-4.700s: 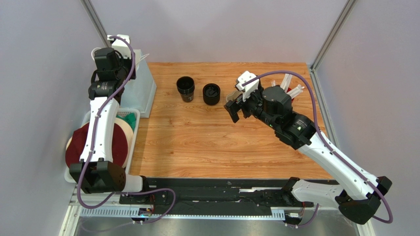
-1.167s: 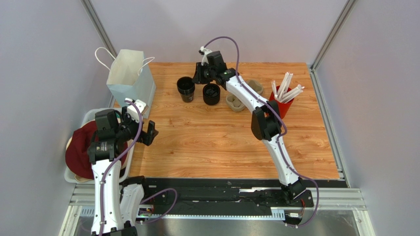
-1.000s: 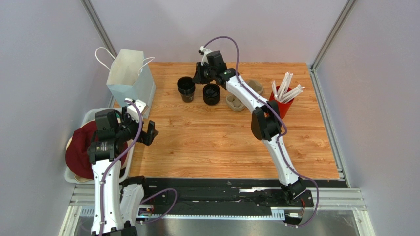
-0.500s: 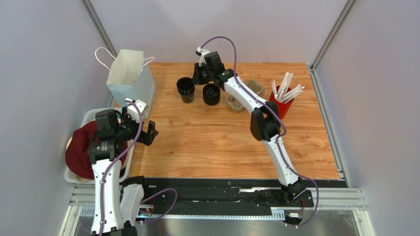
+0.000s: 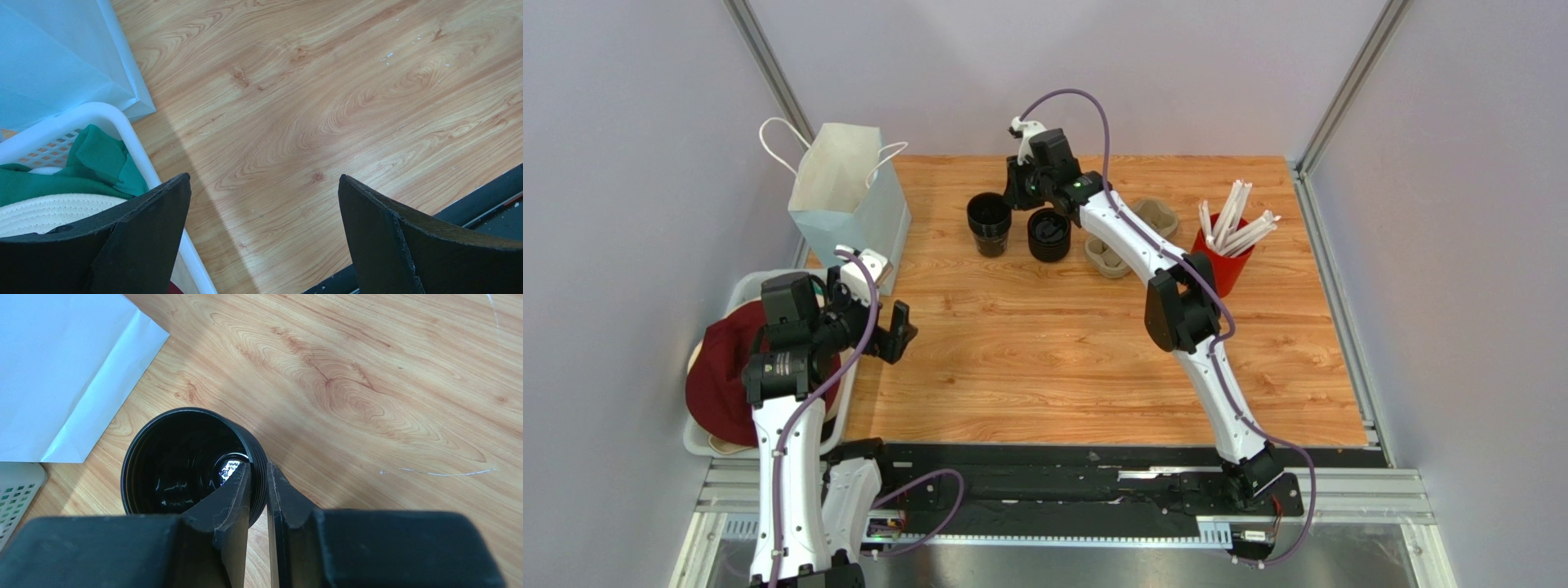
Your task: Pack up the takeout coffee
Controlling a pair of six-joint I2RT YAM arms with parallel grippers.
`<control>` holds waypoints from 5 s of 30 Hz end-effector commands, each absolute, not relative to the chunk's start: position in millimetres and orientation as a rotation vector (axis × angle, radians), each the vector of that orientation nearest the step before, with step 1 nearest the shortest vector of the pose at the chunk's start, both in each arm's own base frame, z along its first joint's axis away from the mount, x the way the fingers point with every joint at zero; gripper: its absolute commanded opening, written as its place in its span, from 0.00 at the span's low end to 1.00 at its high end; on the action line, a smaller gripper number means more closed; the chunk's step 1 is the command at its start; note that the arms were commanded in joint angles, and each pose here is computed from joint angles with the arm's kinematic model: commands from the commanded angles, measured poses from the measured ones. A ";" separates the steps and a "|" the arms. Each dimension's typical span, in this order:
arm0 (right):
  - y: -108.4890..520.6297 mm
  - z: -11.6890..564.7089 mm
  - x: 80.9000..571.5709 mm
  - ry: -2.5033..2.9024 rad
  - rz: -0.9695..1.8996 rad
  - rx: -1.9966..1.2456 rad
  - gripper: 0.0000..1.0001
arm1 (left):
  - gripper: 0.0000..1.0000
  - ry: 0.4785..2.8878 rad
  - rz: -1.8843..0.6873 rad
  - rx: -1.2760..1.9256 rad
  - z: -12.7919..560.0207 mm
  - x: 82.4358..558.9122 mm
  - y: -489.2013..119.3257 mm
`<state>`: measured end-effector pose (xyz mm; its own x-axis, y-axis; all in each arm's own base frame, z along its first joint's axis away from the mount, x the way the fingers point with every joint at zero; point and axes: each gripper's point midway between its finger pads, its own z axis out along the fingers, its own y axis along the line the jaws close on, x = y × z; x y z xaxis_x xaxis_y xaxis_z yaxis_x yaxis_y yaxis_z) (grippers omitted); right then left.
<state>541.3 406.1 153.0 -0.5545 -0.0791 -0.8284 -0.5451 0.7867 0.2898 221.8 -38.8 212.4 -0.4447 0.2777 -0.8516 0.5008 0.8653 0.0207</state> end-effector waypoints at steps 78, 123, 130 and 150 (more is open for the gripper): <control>416.8 184.0 532.5 1.964 0.514 -0.593 0.23 | 0.98 2.041 -0.284 0.585 212.2 227.8 -37.4; 418.4 168.9 531.6 1.994 0.519 -0.601 0.21 | 0.98 2.046 -0.284 0.585 210.9 228.1 -37.0; 418.9 167.5 531.3 1.995 0.522 -0.603 0.16 | 0.98 2.044 -0.286 0.586 211.6 228.1 -37.6; 418.3 194.3 536.5 1.936 0.507 -0.600 0.00 | 0.98 2.049 -0.287 0.586 210.0 228.5 -37.3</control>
